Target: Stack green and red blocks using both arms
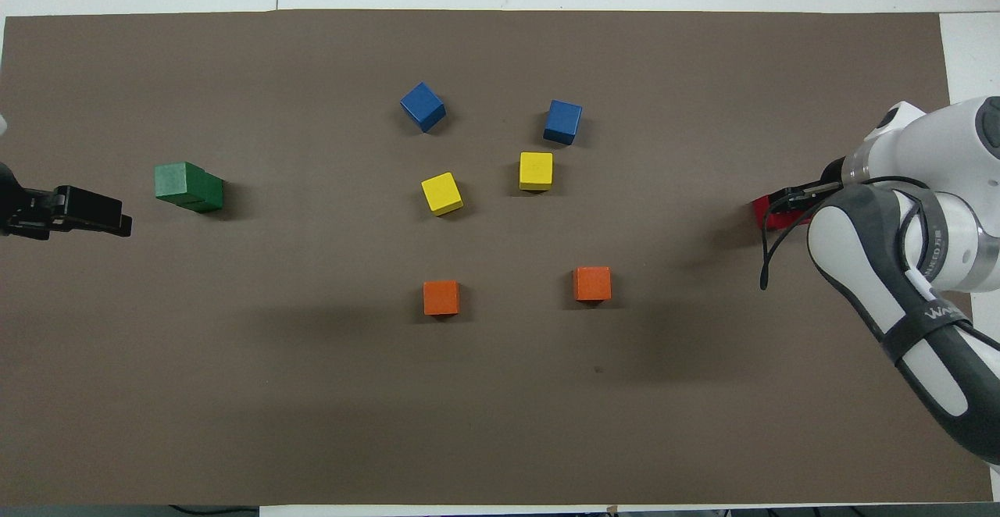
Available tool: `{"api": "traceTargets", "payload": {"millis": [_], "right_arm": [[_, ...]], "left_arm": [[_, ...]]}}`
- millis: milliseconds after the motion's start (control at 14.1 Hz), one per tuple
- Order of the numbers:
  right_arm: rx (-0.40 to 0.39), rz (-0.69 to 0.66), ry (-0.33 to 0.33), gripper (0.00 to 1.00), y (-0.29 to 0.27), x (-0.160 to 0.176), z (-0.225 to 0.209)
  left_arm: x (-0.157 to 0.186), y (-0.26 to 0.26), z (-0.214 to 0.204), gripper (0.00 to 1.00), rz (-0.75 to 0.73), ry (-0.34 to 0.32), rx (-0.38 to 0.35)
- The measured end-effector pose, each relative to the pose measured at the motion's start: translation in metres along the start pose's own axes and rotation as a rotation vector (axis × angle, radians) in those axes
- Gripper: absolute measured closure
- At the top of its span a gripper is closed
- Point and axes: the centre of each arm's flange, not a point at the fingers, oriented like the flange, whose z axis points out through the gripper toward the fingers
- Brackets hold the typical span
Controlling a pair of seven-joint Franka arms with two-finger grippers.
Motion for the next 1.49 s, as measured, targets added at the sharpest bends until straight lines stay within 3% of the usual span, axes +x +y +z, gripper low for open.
{"api": "traceTargets", "payload": {"millis": [496, 637, 850, 921, 1204, 1487], "right_arm": [[-0.007, 0.006, 0.039, 0.2, 0.001, 0.014, -0.025], [-0.006, 0.03, 0.039, 0.1, 0.0, 0.022, -0.045], [-0.003, 0.06, 0.033, 0.07, -0.003, 0.031, -0.087], [-0.003, 0.063, 0.035, 0.01, -0.004, 0.031, -0.103], [-0.005, 0.058, 0.047, 0.0, -0.01, 0.014, -0.168], [-0.001, 0.057, 0.007, 0.0, -0.019, -0.026, -0.222]], "left_arm": [[0.005, 0.021, -0.012, 0.0, 0.044, 0.011, 0.033], [0.006, 0.037, -0.011, 0.0, 0.062, 0.009, 0.05], [0.008, 0.04, -0.014, 0.0, 0.058, 0.022, 0.051], [0.008, 0.04, -0.015, 0.0, 0.05, 0.028, 0.051], [0.01, 0.04, -0.014, 0.0, 0.036, 0.031, 0.051], [0.01, 0.037, -0.014, 0.0, 0.019, 0.035, 0.056]]}}
